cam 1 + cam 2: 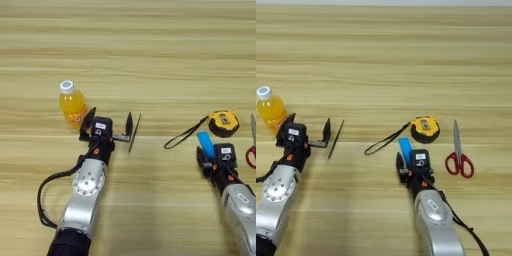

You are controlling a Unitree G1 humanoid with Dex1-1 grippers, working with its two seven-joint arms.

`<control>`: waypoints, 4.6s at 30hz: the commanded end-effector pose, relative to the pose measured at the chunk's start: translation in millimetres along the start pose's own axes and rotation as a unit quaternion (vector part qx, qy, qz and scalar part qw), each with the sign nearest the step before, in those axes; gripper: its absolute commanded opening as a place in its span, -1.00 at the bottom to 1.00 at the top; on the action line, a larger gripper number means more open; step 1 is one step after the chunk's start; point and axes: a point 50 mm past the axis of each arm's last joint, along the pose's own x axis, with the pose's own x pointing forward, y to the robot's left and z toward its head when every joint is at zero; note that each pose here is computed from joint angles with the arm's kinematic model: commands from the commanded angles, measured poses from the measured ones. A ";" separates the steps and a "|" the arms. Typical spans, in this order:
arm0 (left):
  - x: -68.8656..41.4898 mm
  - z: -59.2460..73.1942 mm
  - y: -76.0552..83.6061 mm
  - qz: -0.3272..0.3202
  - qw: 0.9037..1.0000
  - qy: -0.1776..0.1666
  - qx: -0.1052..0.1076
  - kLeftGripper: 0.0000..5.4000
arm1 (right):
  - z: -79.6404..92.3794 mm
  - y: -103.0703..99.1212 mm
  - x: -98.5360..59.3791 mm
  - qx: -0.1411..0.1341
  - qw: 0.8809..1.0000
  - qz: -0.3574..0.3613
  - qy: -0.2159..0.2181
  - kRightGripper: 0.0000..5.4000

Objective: Move the objects on the table

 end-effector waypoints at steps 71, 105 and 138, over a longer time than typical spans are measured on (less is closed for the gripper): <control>1.2 4.5 -4.4 0.001 1.000 -0.001 0.003 1.00 | 37.9 74.7 62.2 0.003 0.992 0.128 0.000 -0.48; 1.9 3.6 -5.6 -0.002 1.000 0.001 0.003 1.00 | 48.4 79.8 61.3 -0.006 0.985 0.165 -0.052 0.55; -0.2 0.8 -3.0 -0.006 1.000 0.012 0.013 1.00 | 83.7 -9.0 56.8 -0.013 0.986 0.003 -0.163 1.00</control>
